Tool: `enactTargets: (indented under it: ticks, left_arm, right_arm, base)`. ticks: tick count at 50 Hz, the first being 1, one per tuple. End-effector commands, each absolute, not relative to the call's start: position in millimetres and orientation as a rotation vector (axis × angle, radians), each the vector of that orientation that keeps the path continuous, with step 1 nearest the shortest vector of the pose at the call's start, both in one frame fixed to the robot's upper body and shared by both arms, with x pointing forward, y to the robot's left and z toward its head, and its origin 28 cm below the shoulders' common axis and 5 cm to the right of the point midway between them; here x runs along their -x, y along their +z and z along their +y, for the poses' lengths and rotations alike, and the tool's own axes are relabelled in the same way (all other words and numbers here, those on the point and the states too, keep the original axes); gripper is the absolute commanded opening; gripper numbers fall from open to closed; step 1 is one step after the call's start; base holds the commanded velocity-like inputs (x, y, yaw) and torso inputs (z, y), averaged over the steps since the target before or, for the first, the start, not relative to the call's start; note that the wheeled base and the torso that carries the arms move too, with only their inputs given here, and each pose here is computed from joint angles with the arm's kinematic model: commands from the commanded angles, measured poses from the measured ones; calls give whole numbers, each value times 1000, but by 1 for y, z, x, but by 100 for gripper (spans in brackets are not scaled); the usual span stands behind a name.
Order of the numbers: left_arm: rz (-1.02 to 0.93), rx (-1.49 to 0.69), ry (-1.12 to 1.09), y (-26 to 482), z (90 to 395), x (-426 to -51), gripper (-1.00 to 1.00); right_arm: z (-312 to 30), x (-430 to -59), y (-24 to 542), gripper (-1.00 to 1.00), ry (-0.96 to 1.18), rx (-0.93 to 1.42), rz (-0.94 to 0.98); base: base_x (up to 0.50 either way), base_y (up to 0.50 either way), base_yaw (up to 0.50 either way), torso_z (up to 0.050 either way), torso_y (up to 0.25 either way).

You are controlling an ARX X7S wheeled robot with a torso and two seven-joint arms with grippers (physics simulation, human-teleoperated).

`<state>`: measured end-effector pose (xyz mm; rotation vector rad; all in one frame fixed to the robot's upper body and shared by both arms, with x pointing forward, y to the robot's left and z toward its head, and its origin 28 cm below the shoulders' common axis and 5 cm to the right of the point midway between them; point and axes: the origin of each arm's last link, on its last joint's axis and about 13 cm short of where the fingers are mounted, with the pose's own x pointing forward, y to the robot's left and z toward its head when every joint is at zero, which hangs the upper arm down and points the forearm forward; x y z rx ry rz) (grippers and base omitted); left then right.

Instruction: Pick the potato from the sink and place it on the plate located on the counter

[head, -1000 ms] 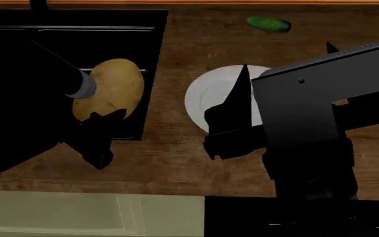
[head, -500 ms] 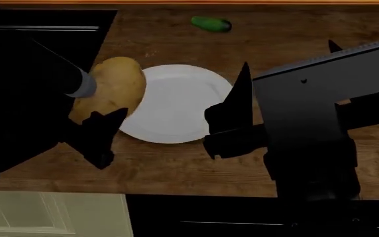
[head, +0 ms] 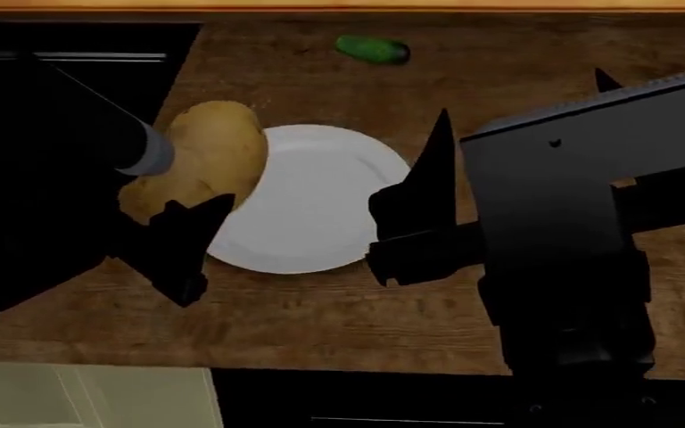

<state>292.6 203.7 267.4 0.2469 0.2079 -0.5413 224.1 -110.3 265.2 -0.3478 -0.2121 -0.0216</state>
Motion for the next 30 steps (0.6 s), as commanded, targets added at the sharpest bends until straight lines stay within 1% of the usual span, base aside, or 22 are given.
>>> enactTargets:
  ticks: [1, 10, 23, 30]
  left_arm:
    - [211, -156, -521, 263, 201, -295, -100]
    - [209, -154, -522, 263, 201, -295, -100]
    - [209, -156, -522, 263, 201, -295, -100]
    - [210, -152, -520, 263, 202, -296, -100]
  right_arm:
    - [-109, -228, 257, 100, -36, 349, -177]
    - [-109, -229, 257, 100, -36, 358, -181]
    - [-109, -228, 256, 100, -39, 357, -182]
    - [-109, -228, 257, 100, -38, 356, -187]
  base:
    - [355, -199, 0, 0, 0]
    - [360, -191, 0, 0, 2]
    - [390, -5, 0, 0, 2]
    - [0, 0, 0, 0, 2]
